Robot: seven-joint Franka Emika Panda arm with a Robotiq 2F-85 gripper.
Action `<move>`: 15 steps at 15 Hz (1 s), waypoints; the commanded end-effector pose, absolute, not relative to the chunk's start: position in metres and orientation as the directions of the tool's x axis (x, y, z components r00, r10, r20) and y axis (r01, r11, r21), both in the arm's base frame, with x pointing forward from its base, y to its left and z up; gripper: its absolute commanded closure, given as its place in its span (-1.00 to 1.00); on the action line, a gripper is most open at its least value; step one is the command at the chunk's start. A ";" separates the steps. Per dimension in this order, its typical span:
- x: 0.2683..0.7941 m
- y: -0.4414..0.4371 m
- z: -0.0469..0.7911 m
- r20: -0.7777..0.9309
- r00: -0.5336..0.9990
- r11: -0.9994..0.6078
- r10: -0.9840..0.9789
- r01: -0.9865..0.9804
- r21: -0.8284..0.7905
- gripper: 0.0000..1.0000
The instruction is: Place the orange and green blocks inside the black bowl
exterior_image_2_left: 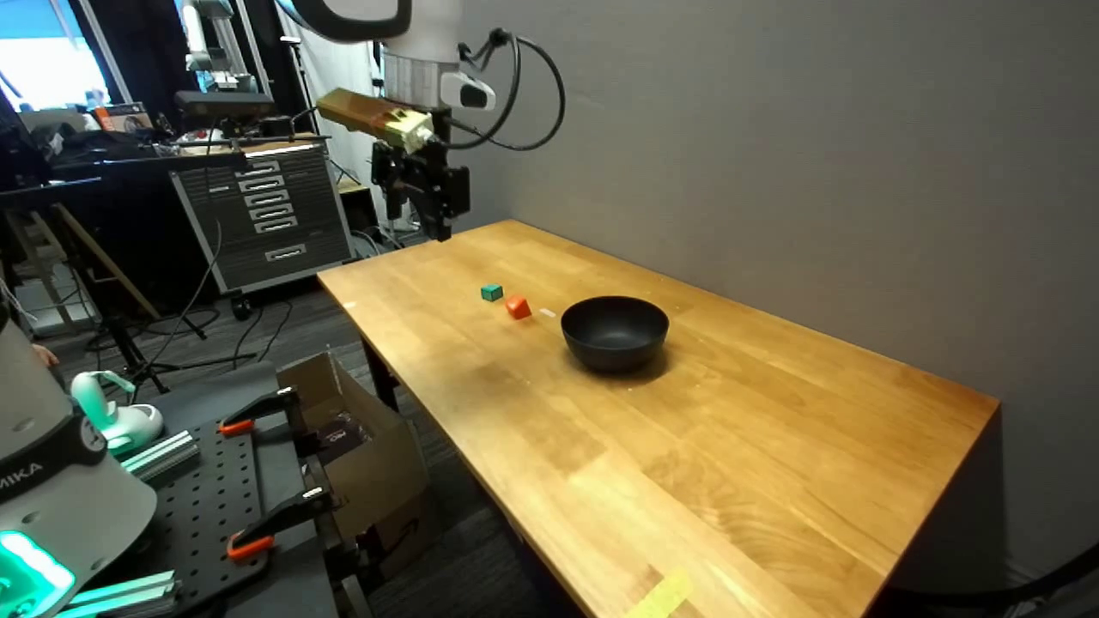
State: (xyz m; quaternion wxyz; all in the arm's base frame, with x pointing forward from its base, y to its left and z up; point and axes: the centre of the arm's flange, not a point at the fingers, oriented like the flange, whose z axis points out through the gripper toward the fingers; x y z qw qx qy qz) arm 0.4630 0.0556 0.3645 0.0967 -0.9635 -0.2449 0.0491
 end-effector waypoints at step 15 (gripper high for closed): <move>0.630 0.163 0.180 -0.104 0.954 -0.960 0.280 0.276 -0.053 -1.00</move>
